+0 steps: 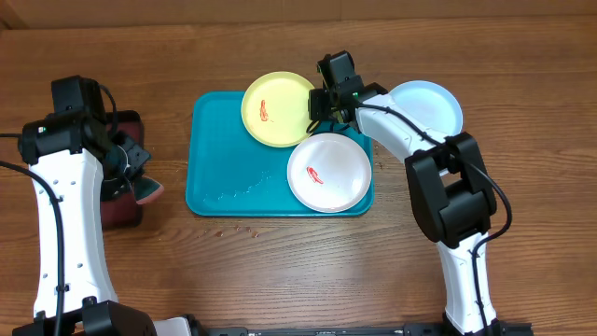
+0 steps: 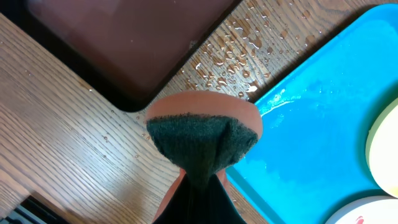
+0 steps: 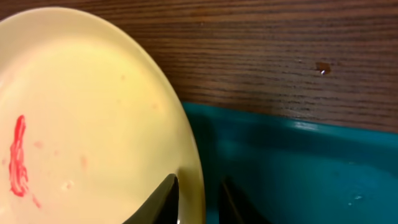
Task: Clean dirty plates on tray and stack at the side
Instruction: 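Reach the right gripper back to the yellow plate rim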
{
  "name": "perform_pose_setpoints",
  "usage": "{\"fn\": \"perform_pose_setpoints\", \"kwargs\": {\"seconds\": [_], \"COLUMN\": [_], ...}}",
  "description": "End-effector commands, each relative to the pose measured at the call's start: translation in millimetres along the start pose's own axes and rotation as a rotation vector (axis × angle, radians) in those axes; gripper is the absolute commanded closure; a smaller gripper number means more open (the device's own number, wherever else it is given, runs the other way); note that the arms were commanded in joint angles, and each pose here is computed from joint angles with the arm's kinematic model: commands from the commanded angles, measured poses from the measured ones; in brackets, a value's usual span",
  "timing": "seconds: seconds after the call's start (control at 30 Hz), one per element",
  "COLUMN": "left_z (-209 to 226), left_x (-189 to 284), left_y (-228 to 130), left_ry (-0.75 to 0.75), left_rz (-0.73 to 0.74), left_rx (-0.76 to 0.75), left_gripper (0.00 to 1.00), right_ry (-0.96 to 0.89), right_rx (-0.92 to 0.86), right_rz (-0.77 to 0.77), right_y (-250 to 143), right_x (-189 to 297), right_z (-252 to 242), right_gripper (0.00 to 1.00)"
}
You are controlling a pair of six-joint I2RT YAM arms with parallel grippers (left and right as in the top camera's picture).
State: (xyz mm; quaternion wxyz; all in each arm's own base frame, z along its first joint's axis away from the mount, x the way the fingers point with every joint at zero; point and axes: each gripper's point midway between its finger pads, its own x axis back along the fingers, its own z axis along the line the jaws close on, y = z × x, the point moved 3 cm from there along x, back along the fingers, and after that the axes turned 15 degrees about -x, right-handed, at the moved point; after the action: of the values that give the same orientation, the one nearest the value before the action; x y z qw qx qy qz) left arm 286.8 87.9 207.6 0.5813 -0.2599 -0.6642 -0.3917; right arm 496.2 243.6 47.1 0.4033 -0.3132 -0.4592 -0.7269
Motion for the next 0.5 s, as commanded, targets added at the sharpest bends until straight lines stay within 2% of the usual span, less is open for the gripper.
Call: {"fn": "perform_pose_setpoints", "kwargs": {"seconds": [0.0,0.13,0.47], "left_z": [0.0,-0.1,-0.1], "left_x": [-1.1,-1.1,-1.2], "left_y": [0.7,1.1,1.0], "left_ry": [-0.005,-0.005,-0.005], "left_rz": [0.0,-0.002,-0.001], "left_rx": [-0.024,-0.024,-0.027], "left_gripper": [0.96,0.96,0.96], "right_ry": [0.026,0.057,0.104], "right_rx": [0.003,0.028,0.08], "right_rz": [0.014,0.04,0.102], "right_y": [-4.1,-16.5,-66.8], "right_x": [-3.1,-3.6,-3.0], "right_z": [7.5,22.8,73.8], "right_gripper": [0.84,0.96,0.96]}}
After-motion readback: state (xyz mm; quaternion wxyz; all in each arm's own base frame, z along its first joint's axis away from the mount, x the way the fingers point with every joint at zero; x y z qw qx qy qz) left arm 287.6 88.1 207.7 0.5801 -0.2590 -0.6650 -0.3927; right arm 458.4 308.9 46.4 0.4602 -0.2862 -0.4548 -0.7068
